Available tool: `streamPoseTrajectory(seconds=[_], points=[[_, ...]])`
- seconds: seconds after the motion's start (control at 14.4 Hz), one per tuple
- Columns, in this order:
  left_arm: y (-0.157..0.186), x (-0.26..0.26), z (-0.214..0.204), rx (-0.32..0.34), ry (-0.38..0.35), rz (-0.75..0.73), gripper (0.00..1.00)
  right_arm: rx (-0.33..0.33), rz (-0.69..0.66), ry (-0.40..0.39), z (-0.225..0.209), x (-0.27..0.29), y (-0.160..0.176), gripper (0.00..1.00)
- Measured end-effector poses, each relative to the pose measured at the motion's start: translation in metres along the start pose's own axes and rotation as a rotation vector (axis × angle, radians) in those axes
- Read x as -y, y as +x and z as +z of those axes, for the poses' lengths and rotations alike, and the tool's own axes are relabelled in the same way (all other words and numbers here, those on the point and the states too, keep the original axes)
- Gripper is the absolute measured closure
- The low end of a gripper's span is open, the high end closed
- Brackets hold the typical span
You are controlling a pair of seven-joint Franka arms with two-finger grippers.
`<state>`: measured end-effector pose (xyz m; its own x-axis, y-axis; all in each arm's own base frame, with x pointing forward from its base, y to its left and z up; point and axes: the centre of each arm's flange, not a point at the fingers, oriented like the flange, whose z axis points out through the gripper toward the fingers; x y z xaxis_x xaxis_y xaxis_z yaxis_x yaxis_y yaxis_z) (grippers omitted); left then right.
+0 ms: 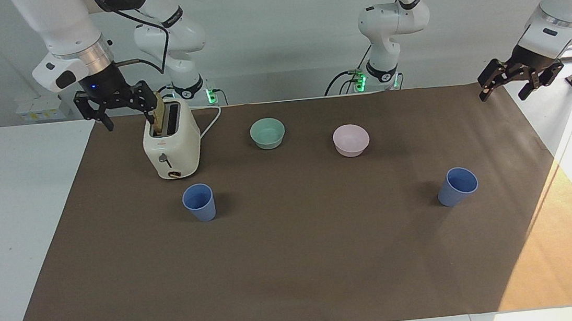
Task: Stack blue cups with both arms
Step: 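Reach the left gripper to the nearer blue cup and grasp it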
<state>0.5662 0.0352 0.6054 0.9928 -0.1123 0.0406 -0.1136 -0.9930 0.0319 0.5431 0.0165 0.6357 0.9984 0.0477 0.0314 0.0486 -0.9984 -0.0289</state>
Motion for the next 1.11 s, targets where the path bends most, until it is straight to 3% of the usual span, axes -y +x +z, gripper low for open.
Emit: streamPoseTrajectory(seconds=[0.49,0.9,1.11], points=[[0.028,0.017,0.076,-0.018,0.019,-0.022,0.00,0.000,0.000,0.000,0.000,0.000,0.000,0.00],[0.062,0.030,0.186,0.000,0.043,-0.030,0.00,0.000,0.000,0.000,0.000,0.000,0.000,0.00],[0.060,0.027,0.210,0.022,0.040,-0.025,0.00,0.000,0.000,0.000,0.000,0.000,0.000,0.00]])
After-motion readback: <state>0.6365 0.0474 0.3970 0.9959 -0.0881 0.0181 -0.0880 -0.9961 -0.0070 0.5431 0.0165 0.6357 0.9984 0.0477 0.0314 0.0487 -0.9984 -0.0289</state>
